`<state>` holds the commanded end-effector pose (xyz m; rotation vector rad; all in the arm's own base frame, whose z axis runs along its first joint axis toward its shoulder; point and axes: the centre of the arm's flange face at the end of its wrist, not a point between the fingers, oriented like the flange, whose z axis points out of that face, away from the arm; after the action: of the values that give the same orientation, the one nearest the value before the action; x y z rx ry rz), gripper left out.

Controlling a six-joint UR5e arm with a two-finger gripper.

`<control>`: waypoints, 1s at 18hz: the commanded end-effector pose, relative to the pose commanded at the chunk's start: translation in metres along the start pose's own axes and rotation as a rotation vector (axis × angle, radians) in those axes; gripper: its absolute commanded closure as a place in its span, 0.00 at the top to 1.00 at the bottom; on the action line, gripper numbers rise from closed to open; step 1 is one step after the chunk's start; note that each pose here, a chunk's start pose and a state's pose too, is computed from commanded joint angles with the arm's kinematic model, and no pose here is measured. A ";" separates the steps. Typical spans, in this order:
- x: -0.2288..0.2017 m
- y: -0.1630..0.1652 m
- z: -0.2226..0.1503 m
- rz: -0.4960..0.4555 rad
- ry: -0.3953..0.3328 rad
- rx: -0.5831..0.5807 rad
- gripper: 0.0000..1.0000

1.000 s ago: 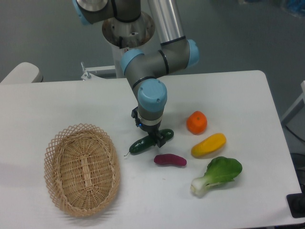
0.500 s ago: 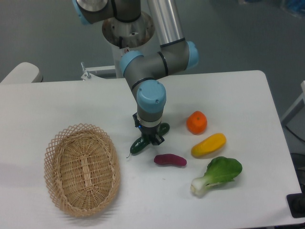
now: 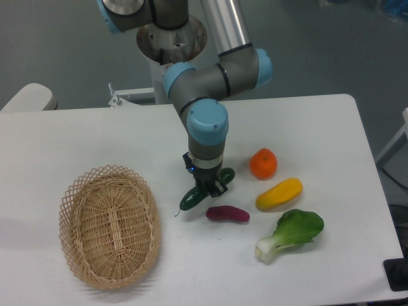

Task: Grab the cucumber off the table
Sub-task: 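Lift the held cucumber up and away from the table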

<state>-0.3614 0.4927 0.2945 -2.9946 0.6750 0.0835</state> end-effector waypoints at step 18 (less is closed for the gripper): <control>-0.126 0.206 -0.096 0.166 -0.029 0.012 0.13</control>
<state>-0.5601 0.3526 0.3871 -2.9145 0.9168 0.1305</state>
